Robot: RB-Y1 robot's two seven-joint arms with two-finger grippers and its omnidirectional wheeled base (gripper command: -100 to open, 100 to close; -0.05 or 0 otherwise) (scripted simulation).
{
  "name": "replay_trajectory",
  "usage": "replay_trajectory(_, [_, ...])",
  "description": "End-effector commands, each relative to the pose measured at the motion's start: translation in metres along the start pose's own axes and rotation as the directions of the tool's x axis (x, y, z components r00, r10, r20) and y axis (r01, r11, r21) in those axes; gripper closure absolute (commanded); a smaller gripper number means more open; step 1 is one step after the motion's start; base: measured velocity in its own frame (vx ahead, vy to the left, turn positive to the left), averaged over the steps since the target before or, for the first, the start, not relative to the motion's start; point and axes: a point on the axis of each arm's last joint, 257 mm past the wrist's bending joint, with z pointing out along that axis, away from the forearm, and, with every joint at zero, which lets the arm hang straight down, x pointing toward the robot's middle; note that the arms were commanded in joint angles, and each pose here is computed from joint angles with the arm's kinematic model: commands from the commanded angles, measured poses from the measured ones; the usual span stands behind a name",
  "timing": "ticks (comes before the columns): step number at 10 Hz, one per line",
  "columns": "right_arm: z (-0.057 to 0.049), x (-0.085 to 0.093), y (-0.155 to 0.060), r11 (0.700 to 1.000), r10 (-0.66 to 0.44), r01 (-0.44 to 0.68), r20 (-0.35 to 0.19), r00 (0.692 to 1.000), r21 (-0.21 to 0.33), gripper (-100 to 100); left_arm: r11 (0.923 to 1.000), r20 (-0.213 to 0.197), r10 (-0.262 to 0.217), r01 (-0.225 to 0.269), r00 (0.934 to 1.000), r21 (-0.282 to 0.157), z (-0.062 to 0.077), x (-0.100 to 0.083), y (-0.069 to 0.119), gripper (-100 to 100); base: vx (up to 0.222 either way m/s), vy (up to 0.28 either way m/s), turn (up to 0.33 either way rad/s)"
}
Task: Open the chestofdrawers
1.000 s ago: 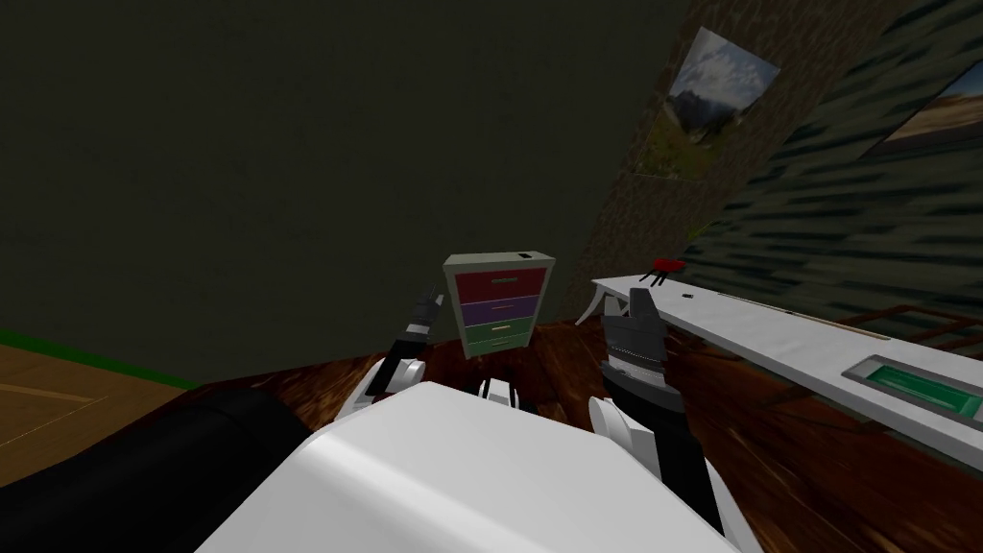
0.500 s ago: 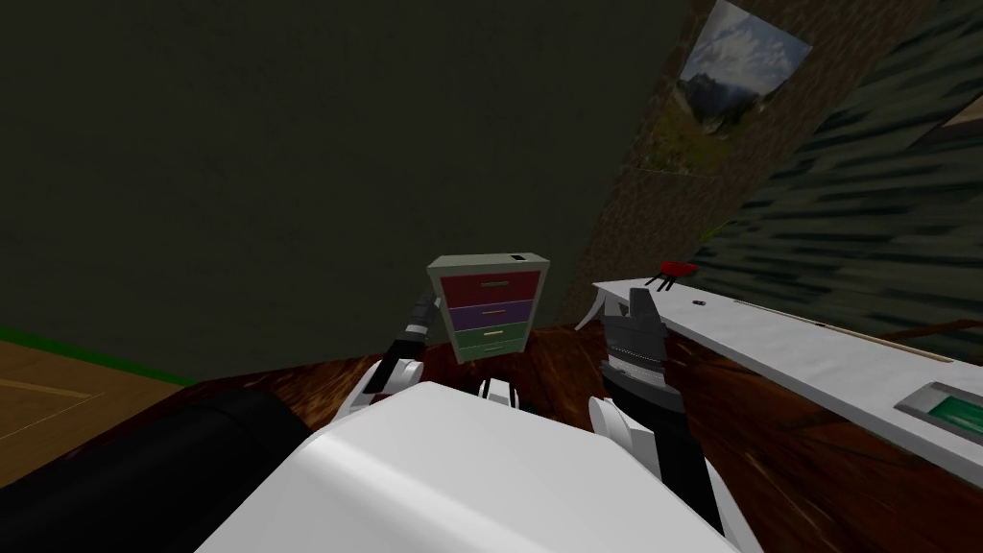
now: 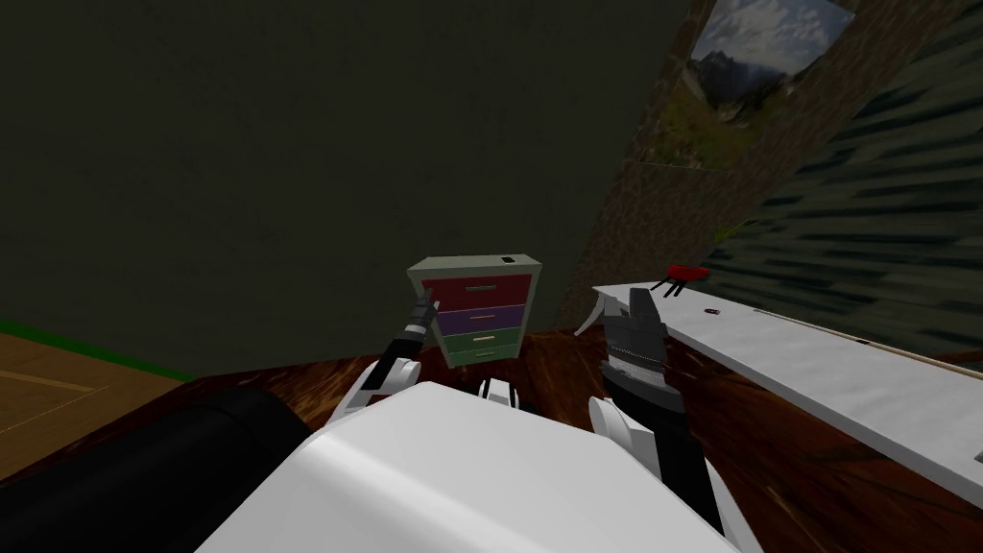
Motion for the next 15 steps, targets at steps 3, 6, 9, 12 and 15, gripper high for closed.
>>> replay_trajectory(3, [0.0, 0.0, 0.0, 1.0, 0.0, 0.0, 0.0, 1.0, 0.0, 0, 0.9954, 0.028, -0.007, 0.01, 0.9996, -0.095, -0.004, -0.012, 0.023, -100, 0.141, -0.197, 0.052])
replay_trajectory(6, [0.0, 0.0, 0.0, 1.0, 0.0, 0.0, 0.0, 1.0, 0.0, 0, 0.9872, 0.061, -0.026, 0.035, 0.9978, -0.156, -0.009, -0.02, 0.039, -100, 0.122, -0.18, 0.058])
replay_trajectory(9, [0.0, 0.0, 0.0, 1.0, 0.0, 0.0, 0.0, 1.0, 0.0, 0, 0.9832, 0.079, -0.039, 0.052, 0.9961, -0.175, -0.011, -0.023, 0.045, -100, 0.068, -0.111, 0.029])
replay_trajectory(12, [0.0, 0.0, 0.0, 1.0, 0.0, 0.0, 0.0, 1.0, 0.0, 0, 0.983, 0.082, -0.036, 0.05, 0.996, -0.177, -0.014, -0.025, 0.038, -100, 0.09, 0.01, -0.011])
replay_trajectory(15, [0.0, 0.0, 0.0, 1.0, 0.0, 0.0, 0.0, 1.0, 0.0, 0, 0.9853, 0.076, -0.037, 0.05, 0.9964, -0.163, -0.012, -0.023, 0.032, 100, -0.072, -0.016, 0.019])
